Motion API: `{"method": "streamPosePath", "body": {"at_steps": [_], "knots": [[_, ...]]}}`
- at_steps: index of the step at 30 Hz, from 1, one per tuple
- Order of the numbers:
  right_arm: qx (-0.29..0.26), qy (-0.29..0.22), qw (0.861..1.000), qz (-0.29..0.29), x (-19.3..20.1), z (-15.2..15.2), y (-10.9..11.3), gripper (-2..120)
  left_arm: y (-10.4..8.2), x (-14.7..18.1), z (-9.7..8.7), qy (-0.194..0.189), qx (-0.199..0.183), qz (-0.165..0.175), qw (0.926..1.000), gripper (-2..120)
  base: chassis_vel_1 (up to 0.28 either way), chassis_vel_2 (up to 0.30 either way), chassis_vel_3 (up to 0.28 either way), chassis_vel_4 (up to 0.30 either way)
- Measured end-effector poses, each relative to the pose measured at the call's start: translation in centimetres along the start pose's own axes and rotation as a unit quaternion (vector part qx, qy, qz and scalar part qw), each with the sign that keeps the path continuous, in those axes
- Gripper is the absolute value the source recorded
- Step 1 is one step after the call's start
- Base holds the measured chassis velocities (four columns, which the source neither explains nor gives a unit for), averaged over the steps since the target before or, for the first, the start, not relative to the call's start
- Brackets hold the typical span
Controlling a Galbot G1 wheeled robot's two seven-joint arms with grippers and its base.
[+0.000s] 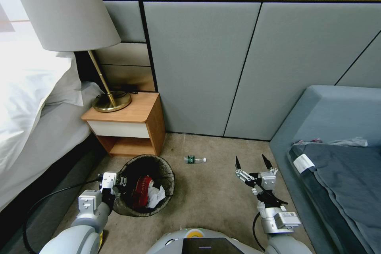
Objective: Pick up the trash bin, then pick up the garbage from the floor and place it into the trash bin.
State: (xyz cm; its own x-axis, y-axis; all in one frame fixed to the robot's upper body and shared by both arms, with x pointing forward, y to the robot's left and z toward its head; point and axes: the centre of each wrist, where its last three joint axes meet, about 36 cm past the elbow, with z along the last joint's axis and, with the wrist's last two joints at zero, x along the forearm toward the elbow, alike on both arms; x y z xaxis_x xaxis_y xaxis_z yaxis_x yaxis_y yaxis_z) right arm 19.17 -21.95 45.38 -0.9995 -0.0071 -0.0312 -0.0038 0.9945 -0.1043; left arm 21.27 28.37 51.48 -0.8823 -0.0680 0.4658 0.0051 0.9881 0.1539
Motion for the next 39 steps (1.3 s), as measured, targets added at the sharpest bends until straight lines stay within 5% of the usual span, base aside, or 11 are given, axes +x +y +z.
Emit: {"method": "streamPosePath", "body": {"at_steps": [39], "knots": [[-0.004,0.017,1.0,-0.014,-1.2,0.2,0.0,100,-0.1,0.1,0.1,0.007,0.013,0.003,0.9999,6,-0.066,0.069,0.067,-0.068]]}}
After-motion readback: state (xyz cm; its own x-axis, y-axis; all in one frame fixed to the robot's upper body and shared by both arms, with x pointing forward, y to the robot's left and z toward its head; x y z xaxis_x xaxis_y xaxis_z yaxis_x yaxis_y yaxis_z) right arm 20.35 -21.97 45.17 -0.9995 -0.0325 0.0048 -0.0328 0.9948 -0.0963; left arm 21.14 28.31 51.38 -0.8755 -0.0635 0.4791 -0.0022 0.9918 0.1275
